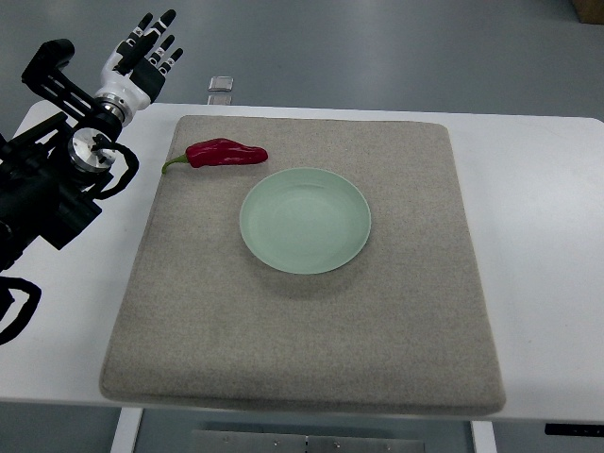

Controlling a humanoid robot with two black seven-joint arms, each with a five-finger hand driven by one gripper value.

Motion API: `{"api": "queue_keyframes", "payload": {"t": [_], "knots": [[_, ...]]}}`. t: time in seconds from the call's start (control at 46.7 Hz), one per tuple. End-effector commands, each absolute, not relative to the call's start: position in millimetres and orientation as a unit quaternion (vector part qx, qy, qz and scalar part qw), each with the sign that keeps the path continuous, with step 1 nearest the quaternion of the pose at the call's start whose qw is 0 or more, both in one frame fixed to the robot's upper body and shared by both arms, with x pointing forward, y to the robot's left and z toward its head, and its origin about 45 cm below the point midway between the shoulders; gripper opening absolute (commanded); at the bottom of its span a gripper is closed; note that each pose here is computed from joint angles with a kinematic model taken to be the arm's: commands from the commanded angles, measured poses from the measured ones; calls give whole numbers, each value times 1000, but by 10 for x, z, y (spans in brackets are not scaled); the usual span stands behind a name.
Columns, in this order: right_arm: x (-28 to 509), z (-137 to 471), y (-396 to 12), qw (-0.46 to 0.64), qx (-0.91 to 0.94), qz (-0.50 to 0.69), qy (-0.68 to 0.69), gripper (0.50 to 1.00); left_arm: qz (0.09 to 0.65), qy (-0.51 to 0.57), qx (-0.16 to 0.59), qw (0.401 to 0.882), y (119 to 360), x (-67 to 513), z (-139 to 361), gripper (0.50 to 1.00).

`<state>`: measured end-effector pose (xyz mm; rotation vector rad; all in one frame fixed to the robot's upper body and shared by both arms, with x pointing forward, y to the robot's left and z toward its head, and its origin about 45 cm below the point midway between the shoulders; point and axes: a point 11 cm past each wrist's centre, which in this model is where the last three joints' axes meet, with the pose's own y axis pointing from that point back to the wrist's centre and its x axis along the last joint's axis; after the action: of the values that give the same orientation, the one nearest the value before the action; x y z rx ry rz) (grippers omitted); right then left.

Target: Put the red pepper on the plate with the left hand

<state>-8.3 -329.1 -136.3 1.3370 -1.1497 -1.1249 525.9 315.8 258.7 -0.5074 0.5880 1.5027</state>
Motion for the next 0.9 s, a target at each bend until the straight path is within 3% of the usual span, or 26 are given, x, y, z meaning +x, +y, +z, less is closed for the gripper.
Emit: {"api": "queue_keyframes", "payload": {"t": [0.0,0.193,0.45,0.664,0.878], "knots": [[-83,-1363,-3291,501,553,-465,-476,932,665,257,-221,666,3165,5261,2599,992],[-83,-1363,-3291,501,553,-465,-476,932,660,233,-193,687,3115,5295,2685,988],[-83,-1363,-3291,501,553,-465,-476,932,628,185,-115,747,2782,5297,2723,984],[-83,-1363,-3291,501,553,-465,-476,932,628,157,-82,758,2854,5307,2780,984],[-83,-1363,-3291,501,553,-465,-476,932,613,69,20,787,2866,5307,2813,984]]}}
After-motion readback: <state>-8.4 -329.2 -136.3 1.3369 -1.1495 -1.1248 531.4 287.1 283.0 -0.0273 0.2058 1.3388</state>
